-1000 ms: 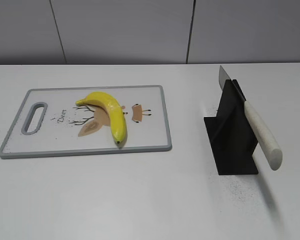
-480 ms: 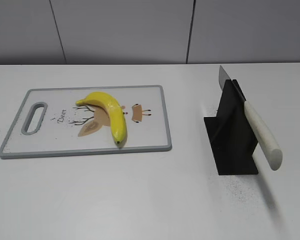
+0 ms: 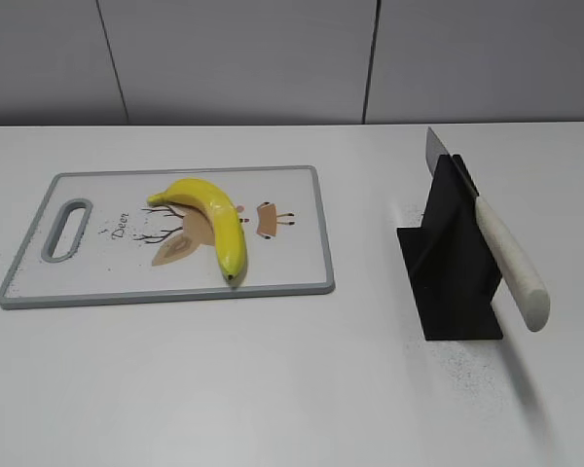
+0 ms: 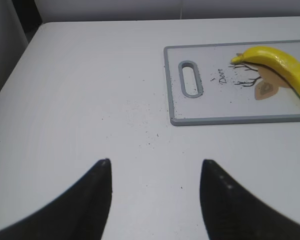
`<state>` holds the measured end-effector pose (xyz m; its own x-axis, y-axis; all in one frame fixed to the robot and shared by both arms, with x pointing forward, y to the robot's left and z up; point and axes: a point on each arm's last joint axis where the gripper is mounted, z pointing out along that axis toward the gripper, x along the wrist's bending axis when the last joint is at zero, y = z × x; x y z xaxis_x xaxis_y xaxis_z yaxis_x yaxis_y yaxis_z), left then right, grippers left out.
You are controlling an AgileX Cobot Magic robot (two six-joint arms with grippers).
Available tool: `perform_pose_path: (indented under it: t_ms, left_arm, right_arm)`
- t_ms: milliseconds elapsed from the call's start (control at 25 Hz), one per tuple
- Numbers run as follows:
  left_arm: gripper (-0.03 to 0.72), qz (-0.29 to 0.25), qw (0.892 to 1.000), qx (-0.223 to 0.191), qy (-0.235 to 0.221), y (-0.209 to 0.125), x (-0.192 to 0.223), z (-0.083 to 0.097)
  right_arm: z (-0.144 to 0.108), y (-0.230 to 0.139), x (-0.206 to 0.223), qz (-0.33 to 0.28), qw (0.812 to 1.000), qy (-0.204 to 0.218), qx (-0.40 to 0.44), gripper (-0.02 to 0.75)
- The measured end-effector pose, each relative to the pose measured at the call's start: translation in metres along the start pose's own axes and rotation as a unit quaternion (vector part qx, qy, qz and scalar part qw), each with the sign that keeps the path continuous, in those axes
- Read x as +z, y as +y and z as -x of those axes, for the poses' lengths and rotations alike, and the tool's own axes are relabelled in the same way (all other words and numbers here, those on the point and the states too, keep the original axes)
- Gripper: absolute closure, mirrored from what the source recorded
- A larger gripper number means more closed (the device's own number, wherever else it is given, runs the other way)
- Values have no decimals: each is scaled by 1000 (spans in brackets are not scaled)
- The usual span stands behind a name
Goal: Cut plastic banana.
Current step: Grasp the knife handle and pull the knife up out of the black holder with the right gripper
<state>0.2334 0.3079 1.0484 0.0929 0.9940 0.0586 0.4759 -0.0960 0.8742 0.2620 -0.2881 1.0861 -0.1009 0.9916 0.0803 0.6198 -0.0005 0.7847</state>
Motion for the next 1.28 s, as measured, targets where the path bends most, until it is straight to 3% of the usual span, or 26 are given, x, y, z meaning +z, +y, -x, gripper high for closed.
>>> perform_pose_path:
  t_ms: [360, 640, 1040, 1280]
  left_arm:
    - [144, 0, 1000, -3, 0, 0, 0, 0]
    - [144, 0, 1000, 0, 0, 0, 0, 0]
    - [144, 0, 1000, 0, 0, 0, 0, 0]
    - [144, 0, 1000, 0, 0, 0, 0, 0]
  right_arm:
    - [-2, 58, 34, -116, 993, 19, 11, 172]
    - [-25, 78, 77, -212, 975, 60, -16, 172]
    - [-51, 114, 159, -301, 951, 73, 15, 172]
    - [-60, 118, 206, -349, 934, 73, 30, 172]
